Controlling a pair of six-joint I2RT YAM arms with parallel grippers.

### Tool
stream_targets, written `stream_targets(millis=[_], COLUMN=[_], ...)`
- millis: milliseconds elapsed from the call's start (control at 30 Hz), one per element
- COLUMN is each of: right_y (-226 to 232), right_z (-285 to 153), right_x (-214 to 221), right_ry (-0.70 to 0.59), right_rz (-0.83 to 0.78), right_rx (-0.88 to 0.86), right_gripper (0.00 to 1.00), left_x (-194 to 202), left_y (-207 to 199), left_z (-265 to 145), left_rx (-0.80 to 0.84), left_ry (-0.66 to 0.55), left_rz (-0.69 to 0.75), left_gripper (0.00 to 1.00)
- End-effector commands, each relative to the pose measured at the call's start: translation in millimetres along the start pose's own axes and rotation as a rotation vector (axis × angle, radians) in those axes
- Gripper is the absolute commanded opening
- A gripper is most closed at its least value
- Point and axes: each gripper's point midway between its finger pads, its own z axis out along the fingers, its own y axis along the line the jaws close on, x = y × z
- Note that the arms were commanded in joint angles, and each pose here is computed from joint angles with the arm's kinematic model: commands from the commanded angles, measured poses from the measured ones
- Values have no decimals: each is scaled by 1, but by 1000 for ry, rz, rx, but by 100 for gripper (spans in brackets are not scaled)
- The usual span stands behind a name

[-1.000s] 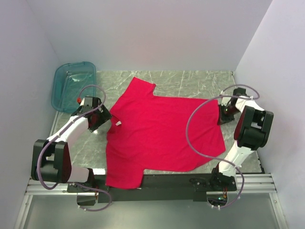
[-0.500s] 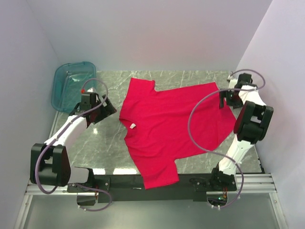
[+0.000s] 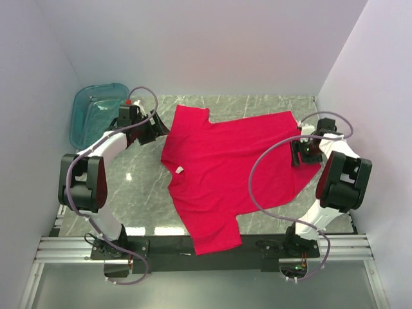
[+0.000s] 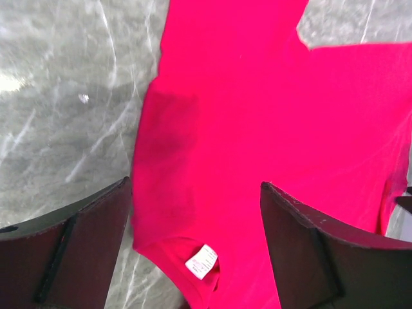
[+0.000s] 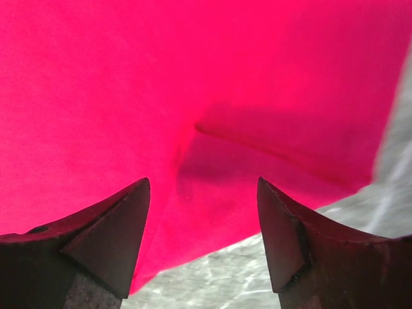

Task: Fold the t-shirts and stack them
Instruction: Flatten the tshirt out

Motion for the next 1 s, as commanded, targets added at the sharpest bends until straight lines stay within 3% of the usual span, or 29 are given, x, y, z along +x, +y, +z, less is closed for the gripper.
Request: stream_targets(millis=[0, 167, 267, 300, 333, 467, 733, 900, 967], right_y=[-14, -13, -18, -19, -18, -20, -14, -20, -27], right_z=[13, 23, 17, 14, 11, -13, -27, -34, -41], right_x=[21, 45, 55, 57, 61, 61, 75, 86, 96], right_ry=[45, 105, 109, 105, 104, 57, 37, 28, 27], right_rz=[103, 136, 151, 154, 160, 150, 169, 206, 220], right_rx=[108, 135, 189, 198, 205, 263, 270, 283, 305], right_gripper=[73, 69, 52, 40, 37, 29, 27, 1, 0], left_x=[-19, -13, -11, -12, -11, -12, -10, -8, -7], left_y=[-24, -20, -25, -26, -27, -28, -32, -31, -31], left_z=[-12, -22, -24, -26, -26, -29, -32, -32, -32], left_rx=[80, 67, 90, 95, 98, 107, 122, 123, 126], left_ry=[-46, -57, -51, -54, -53, -56, -55, -52, -50], left_rz=[48, 68, 71, 74, 74, 77, 80, 87, 85], left_gripper=[86, 86, 86, 86, 86, 86, 87, 87, 87])
